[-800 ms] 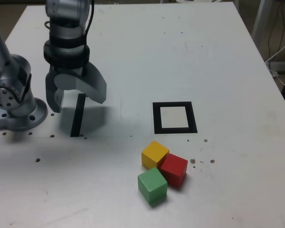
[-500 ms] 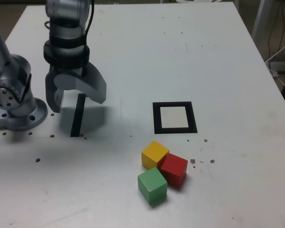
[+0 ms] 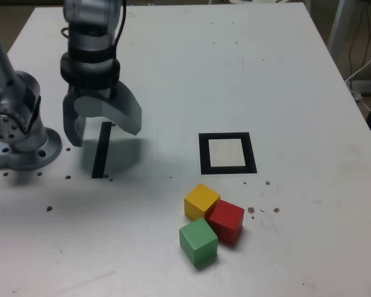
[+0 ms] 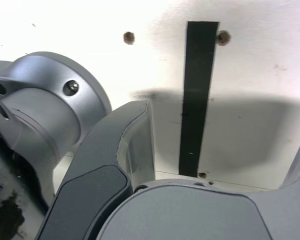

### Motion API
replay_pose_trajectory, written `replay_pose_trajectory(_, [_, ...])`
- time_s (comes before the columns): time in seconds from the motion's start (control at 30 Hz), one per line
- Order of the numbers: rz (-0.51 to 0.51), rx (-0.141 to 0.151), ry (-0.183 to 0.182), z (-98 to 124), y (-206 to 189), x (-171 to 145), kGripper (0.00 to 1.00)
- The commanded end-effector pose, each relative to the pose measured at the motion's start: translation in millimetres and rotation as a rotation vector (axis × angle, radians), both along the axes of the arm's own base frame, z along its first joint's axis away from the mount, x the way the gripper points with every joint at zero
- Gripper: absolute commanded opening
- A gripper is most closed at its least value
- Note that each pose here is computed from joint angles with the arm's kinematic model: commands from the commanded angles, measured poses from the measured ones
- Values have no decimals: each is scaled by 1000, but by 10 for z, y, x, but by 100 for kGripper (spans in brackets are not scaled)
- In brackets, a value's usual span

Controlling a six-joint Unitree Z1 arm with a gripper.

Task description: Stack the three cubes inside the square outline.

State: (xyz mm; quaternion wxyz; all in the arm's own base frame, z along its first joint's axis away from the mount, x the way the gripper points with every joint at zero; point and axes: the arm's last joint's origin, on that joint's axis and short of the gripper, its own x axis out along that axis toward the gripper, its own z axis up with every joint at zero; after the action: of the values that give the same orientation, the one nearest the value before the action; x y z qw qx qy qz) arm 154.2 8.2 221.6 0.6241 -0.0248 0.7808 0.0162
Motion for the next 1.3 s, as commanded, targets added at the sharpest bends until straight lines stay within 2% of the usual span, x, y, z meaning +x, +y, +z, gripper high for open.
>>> replay_pose_trajectory(0.0, [-12,-5,-6,22,-23,36,100])
replay_pose_trajectory(0.27, [-47,-15,-18,177,-161,145,100])
replay_pose_trajectory(0.53, [-88,-5,-29,405,-385,246,100])
replay_pose_trajectory(0.73, [-140,7,-22,548,-674,387,100])
replay_pose_trajectory(0.97, [-203,7,-26,702,-978,548,100])
replay_pose_trajectory(1.27, [-328,3,-25,777,-1486,824,100])
